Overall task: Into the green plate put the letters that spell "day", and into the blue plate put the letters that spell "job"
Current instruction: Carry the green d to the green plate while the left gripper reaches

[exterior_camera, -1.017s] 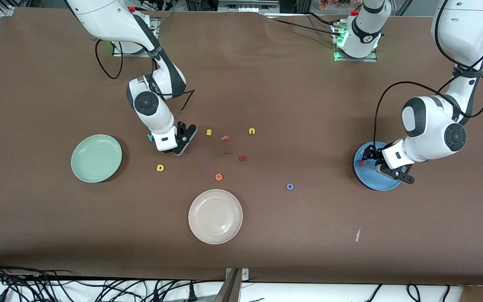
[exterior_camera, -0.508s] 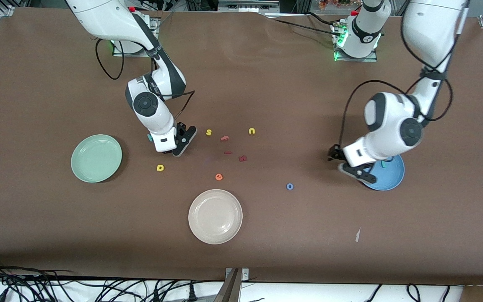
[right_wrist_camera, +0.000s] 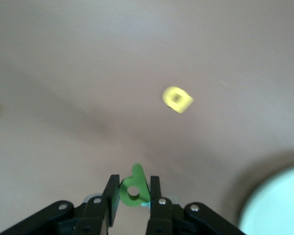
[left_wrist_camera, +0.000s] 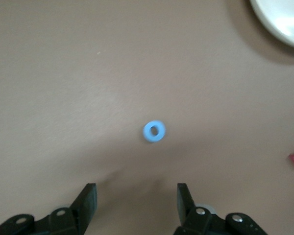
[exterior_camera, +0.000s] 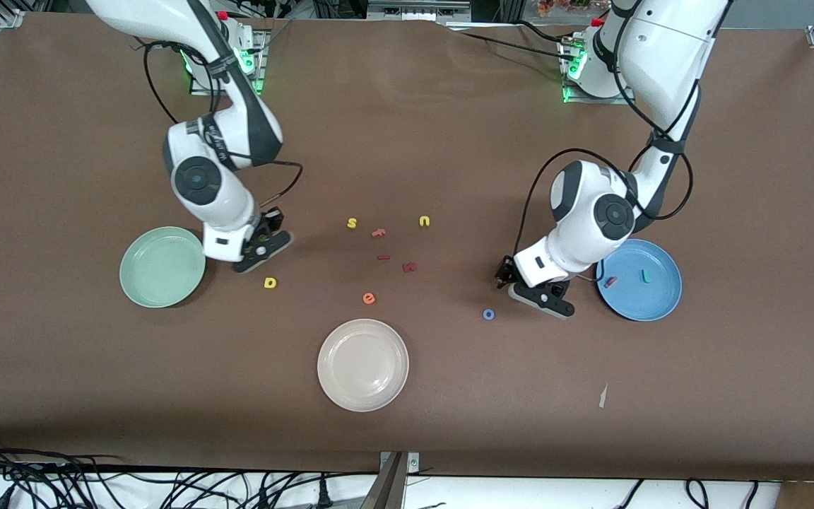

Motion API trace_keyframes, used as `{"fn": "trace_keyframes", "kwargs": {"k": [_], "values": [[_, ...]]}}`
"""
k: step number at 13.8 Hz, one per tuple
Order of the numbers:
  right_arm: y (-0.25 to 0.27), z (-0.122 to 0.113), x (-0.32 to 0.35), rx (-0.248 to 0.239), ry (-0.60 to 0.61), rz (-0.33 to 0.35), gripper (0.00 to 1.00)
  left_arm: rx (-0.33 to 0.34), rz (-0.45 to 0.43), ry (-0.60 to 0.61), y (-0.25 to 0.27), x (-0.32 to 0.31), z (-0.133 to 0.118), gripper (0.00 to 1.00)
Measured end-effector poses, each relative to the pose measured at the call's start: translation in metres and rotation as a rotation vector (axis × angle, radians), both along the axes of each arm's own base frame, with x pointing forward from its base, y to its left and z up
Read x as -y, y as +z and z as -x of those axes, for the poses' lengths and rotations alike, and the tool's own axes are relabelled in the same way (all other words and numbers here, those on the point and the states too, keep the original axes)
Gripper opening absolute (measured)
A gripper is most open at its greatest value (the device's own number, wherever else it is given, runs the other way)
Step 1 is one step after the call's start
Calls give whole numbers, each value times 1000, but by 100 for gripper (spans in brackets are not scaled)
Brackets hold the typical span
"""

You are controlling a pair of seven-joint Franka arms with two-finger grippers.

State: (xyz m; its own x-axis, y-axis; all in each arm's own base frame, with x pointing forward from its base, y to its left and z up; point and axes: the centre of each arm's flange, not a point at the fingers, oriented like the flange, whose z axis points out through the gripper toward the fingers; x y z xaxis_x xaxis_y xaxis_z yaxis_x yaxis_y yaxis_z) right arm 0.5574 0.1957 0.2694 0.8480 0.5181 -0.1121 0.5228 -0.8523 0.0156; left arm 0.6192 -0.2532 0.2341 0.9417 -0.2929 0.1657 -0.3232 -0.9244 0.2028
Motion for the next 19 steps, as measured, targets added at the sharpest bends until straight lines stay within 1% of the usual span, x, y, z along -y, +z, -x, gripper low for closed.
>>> {"fn": "trace_keyframes", "kwargs": {"k": [2, 5, 7, 9, 11, 13, 14, 16, 17, 18, 19], "values": [[1, -10, 32, 8, -111, 24, 29, -3, 3, 7, -3, 9, -1, 74], [2, -21, 83, 17, -224, 55, 29, 8, 2, 20, -11, 8, -3, 74], [-7, -28, 122, 7, -288, 75, 29, 23, 1, 21, -23, 12, -4, 74], [-21, -35, 155, -8, -341, 92, 29, 22, 3, 23, -35, 26, -3, 74], [-37, -41, 168, -23, -361, 108, 29, 26, 9, 39, -43, 42, -3, 74], [-43, -45, 165, -25, -362, 114, 44, 42, 6, 51, -47, 44, -10, 74], [-41, -46, 161, -20, -360, 111, 55, 52, 6, 56, -49, 42, -15, 74], [-35, -48, 150, -16, -372, 105, 73, 75, 7, 65, -53, 41, -20, 74], [-32, -48, 141, -18, -388, 101, 85, 80, 5, 68, -56, 39, -22, 74], [-30, -46, 128, -18, -411, 96, 94, 80, 2, 69, -57, 38, -23, 74], [-28, -44, 113, -18, -433, 91, 100, 80, 0, 69, -59, 38, -23, 74]]}}
